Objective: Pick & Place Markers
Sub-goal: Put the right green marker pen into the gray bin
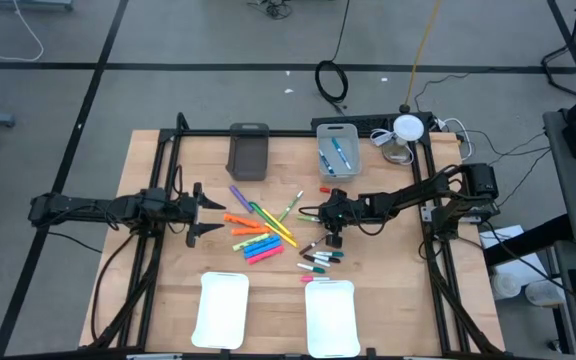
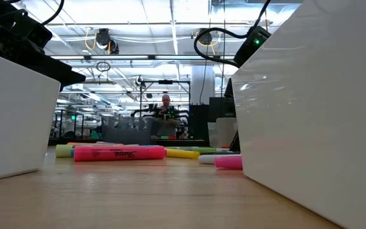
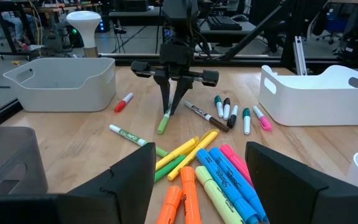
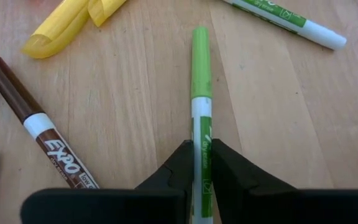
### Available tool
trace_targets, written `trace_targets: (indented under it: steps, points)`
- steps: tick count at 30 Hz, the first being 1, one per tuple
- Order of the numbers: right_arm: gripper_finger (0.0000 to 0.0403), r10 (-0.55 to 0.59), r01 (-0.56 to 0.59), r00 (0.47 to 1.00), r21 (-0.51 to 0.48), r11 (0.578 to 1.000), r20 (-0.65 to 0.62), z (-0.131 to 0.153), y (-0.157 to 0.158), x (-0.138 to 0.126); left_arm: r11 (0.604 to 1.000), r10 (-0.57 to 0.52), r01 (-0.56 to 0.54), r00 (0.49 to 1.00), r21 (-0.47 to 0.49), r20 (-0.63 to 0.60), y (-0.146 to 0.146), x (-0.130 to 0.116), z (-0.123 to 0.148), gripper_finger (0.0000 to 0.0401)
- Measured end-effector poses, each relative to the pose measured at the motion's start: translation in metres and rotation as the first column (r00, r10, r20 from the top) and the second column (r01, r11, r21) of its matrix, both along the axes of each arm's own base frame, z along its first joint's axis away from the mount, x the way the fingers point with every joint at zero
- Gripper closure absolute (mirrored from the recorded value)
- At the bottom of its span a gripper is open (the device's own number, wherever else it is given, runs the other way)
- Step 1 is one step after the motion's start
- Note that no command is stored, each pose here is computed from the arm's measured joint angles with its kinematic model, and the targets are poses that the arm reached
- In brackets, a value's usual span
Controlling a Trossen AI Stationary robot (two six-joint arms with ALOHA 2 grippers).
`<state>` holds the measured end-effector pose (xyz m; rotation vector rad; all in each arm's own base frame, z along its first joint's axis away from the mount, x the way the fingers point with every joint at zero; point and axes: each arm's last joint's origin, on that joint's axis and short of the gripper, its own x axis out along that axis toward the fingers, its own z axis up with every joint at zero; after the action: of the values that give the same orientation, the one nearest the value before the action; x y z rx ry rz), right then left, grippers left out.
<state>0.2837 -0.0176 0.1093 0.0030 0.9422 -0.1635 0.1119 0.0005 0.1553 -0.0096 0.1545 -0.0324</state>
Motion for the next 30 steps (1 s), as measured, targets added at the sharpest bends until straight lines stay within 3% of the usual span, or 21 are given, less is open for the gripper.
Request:
trace_targets:
  steps: [30]
  points:
    - [0.0375, 0.02, -0.02, 0.999, -0.008, 1.0, 0.042, 0.01, 0.0, -0.001, 1.0, 0.0, 0.0, 1.0, 0.0, 0.0, 0.0, 0.0, 0.0, 0.015]
